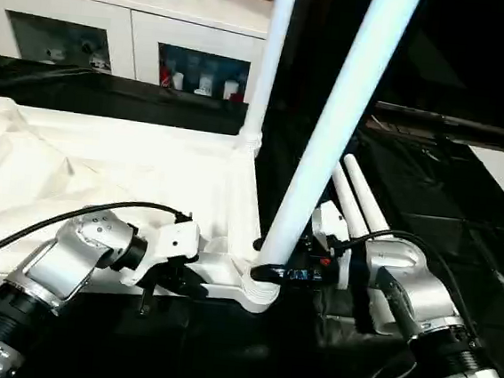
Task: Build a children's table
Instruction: Insert table leg to table base
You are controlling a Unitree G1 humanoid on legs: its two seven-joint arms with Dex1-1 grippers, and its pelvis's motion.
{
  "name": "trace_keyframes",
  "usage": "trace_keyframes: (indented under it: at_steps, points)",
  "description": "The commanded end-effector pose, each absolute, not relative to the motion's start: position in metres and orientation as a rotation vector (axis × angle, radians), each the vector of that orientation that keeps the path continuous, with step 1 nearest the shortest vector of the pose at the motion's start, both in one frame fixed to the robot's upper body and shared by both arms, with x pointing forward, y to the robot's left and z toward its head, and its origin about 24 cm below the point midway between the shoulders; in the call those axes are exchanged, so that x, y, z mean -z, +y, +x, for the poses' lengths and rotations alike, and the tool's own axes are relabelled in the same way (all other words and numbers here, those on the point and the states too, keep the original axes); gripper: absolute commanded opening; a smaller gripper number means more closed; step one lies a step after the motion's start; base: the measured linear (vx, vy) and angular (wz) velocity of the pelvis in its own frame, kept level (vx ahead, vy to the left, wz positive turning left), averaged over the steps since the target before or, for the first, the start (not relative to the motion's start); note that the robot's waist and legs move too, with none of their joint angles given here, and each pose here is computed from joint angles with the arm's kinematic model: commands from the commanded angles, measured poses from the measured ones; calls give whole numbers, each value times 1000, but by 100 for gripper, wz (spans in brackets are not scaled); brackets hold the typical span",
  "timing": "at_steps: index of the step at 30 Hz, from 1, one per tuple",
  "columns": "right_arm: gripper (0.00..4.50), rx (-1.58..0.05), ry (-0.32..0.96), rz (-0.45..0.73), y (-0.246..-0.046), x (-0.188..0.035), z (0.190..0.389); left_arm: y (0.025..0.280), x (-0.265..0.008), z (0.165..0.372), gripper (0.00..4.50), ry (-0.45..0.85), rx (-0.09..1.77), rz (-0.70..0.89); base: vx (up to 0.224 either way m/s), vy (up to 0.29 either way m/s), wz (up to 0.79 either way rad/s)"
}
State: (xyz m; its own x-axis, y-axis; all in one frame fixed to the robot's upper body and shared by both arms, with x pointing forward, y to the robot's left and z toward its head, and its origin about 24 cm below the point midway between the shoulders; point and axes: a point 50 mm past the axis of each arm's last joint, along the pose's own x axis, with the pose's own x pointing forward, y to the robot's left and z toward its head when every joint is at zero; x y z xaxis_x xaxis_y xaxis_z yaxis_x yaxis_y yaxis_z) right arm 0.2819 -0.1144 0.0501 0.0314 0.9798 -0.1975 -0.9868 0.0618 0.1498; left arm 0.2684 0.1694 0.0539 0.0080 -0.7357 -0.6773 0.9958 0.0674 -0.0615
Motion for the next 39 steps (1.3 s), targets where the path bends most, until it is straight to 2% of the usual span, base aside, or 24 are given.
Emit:
trace_keyframes:
  at_steps: [1,5,8,13,16,17,18,21,29,38,39]
  points:
    - [185,-1435,606,7,-131,8,258,154,-67,270,0,539,1535,533,0,0,0]
    - [185,-1187,565,-27,-131,15,277,157,-60,284,0,536,1389,574,-17,-1,-1]
    - [184,-949,547,-24,-133,19,295,158,-56,300,0,553,1196,520,-69,8,-9]
    - [184,-795,543,-25,-127,21,303,155,-56,311,0,566,1049,490,-96,38,-14]
    - [184,-641,540,2,-119,23,312,151,-57,322,0,593,895,428,-5,-77,8]
    - [184,-535,538,39,-113,24,318,147,-57,326,0,610,819,404,21,4,-48]
    - [184,-535,538,39,-113,24,318,147,-57,326,0,610,819,404,21,4,-48]
    - [184,-353,538,120,-99,21,328,139,-59,332,0,618,724,414,9,18,-12]
    - [184,-367,537,116,-84,15,333,138,-60,332,0,624,708,431,-5,-4,2]
    - [184,-435,526,44,-73,13,334,139,-60,330,0,621,728,449,0,0,0]
    - [219,-470,515,65,-71,11,334,139,-61,330,0,617,734,448,0,0,0]
